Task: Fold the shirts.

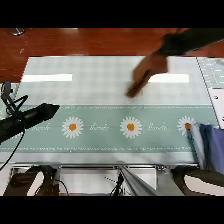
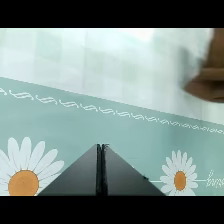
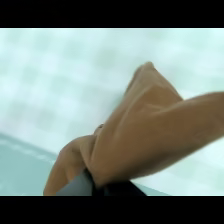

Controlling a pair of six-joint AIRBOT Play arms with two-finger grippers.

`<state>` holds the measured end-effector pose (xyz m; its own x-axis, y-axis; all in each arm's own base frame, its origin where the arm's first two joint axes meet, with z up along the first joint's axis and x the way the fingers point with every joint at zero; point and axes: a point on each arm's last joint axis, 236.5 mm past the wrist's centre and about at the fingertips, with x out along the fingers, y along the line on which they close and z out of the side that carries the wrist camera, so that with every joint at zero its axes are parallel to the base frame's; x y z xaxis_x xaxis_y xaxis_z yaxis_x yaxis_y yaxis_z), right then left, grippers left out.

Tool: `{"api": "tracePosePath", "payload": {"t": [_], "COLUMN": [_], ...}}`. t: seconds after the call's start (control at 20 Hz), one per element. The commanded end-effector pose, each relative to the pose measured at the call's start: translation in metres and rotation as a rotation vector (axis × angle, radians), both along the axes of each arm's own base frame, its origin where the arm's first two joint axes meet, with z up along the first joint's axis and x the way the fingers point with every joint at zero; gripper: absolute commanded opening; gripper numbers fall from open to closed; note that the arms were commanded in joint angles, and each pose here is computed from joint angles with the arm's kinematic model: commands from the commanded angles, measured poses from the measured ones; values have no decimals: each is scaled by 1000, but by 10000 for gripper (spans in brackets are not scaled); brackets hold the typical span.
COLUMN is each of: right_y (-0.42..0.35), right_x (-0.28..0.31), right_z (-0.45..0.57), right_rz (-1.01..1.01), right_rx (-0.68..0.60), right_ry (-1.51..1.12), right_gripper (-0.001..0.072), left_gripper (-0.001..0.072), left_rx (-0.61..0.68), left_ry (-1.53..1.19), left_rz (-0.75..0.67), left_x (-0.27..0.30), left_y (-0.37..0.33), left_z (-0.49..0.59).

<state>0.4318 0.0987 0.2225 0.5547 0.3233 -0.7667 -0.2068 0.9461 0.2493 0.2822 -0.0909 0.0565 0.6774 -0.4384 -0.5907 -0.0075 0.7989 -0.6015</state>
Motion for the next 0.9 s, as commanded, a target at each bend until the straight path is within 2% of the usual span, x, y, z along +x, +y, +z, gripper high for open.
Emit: {"api": "tracePosePath", "payload": {"t": [0.0, 0.15, 0.35, 0.45, 0.55, 0.85], "right_y": [-99, -174, -251, -270, -292, -277], "right_x": [-24, -65, -148, -179, -234, -368], "right_z": [42, 47, 22, 27, 14, -53], "right_rz": [-277, -466, -700, -807, -988, -1415], "right_rx": [-4, 1, 20, 24, -52, -74], "right_ry": [-39, 15, 240, 223, 287, 511], "right_gripper": [23, 24, 24, 24, 24, 25], "left_gripper": [18, 18, 18, 18, 18, 18], "left_rx": [0, 0, 0, 0, -1, -1], "left_ry": [0, -1, -1, -1, -1, -1], "left_rz": [0, 0, 0, 0, 1, 1], "left_x": [0, 0, 0, 0, 0, 0], "left_y": [0, 0, 0, 0, 0, 0], "left_z": [0, 0, 0, 0, 0, 0]}}
